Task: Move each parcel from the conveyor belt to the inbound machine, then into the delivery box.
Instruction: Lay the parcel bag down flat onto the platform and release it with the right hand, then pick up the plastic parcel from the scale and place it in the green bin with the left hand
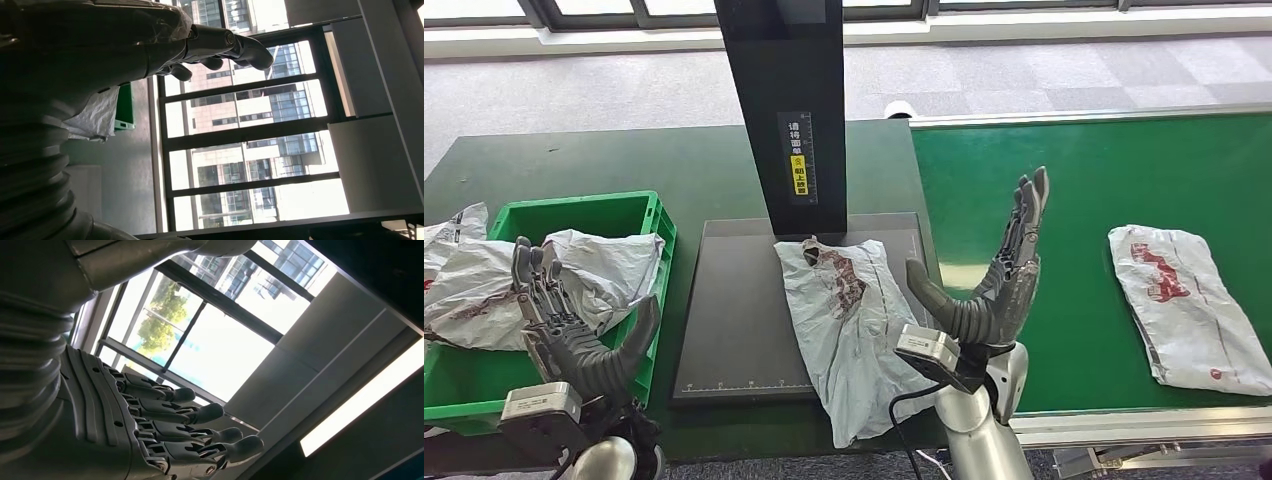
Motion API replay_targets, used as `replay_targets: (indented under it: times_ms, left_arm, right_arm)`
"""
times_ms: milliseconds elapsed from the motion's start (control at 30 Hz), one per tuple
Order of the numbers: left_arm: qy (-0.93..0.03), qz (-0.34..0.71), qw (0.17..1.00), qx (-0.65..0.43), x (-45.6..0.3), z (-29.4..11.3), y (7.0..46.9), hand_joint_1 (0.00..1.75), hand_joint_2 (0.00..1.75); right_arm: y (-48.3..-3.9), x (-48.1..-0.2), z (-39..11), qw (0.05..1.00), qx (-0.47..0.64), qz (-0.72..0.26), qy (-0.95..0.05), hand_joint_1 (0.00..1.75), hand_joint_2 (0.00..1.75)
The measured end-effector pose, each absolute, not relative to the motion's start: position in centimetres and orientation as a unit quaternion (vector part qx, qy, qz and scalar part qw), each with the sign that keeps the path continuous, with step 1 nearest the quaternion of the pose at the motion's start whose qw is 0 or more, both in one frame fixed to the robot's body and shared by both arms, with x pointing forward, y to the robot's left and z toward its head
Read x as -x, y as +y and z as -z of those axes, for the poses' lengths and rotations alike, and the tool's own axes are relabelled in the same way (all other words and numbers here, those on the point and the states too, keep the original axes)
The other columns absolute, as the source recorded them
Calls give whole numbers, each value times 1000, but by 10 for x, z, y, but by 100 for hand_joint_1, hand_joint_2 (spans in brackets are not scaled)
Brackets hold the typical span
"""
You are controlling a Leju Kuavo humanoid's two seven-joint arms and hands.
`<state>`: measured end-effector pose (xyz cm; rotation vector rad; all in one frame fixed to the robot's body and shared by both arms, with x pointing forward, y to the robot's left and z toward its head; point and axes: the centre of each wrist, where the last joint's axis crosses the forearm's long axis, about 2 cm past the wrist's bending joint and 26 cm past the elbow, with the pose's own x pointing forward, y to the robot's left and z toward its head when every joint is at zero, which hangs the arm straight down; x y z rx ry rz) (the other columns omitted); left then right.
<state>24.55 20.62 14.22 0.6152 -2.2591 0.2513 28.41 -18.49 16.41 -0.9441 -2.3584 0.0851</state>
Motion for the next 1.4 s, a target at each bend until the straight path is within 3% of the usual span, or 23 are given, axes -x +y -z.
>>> replay_targets:
  times_ms: [500, 900, 1400]
  left_arm:
    - [-891, -58, 394, -220, -250, -140, 201, 0, 175]
    - [-880, 88, 464, -49, -288, -124, 113, 0, 175]
    - [-843, 137, 521, -11, -305, -106, 77, 0, 175]
  right_arm:
    - [-213, -259, -215, 209, 386, 53, -897, 0, 175]
    - [-207, -257, -228, 188, 369, 65, -908, 0, 175]
    - [-202, -259, -226, 192, 360, 62, -911, 0, 175]
